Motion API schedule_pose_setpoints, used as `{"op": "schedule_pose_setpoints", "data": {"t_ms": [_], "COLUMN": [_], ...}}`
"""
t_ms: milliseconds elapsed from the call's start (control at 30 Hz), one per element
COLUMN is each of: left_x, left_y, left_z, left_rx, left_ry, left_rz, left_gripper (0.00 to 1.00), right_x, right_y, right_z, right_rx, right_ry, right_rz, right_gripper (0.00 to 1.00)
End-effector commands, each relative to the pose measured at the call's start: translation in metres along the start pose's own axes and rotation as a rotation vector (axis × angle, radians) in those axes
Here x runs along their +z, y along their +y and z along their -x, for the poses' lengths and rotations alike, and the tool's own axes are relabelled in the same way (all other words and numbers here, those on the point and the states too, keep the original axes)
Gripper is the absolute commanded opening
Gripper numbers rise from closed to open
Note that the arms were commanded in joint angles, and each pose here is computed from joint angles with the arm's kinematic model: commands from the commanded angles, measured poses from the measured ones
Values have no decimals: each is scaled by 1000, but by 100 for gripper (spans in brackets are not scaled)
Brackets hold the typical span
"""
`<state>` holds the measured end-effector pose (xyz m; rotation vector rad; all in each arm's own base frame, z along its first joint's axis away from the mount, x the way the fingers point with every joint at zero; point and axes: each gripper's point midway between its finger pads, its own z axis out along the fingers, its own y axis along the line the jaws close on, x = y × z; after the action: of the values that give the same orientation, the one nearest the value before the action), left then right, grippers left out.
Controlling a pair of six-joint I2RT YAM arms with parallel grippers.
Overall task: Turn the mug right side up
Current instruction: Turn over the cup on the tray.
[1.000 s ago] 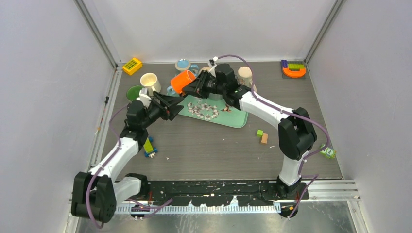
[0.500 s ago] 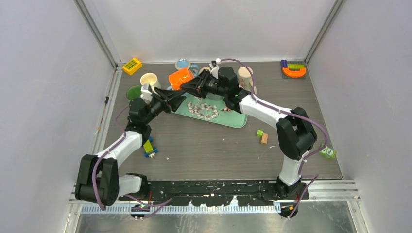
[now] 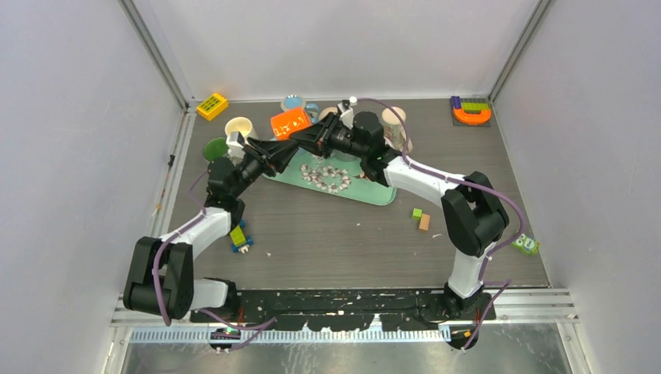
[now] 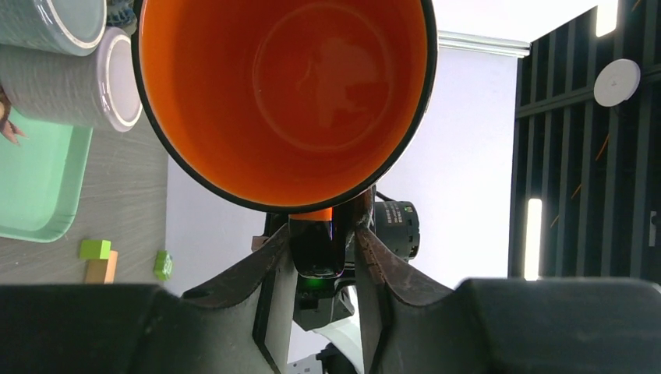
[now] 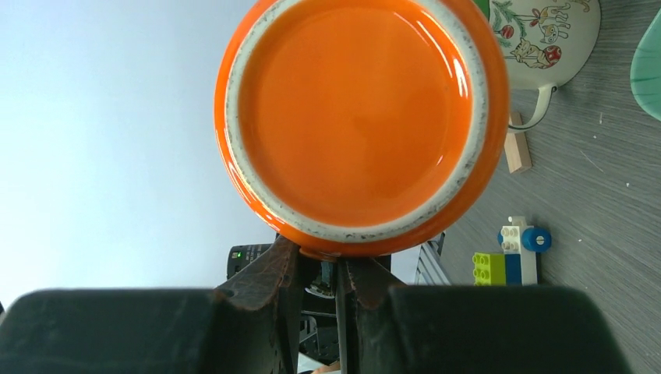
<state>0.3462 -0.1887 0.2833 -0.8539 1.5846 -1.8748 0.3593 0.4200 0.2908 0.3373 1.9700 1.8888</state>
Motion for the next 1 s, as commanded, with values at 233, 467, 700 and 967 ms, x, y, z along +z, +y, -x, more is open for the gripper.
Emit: {"op": "schedule_pose_setpoints", "data": {"t_ms": [233,467,700,967], "left_x": [1,-1,-2,-1], "left_y": [-10,-2,3,1], "left_z": [6,9,11,10], "left_rx": [16,24,44,70], "left_ry": [-21,-33,-40,-39], "left_rz": [-57,-31,10,20], "left_gripper": [32,32,31,24], "right_x": [-27,-31,-36,-39], "right_y": [80,79,81,82], "right_z": [-10,-12,-14,-15], "right_rx": [-84,-85,-95,-100], "right_ry": [3,1,1,1], "right_rz": [231,232,232,230], "right_gripper": [1,1,1,1]}}
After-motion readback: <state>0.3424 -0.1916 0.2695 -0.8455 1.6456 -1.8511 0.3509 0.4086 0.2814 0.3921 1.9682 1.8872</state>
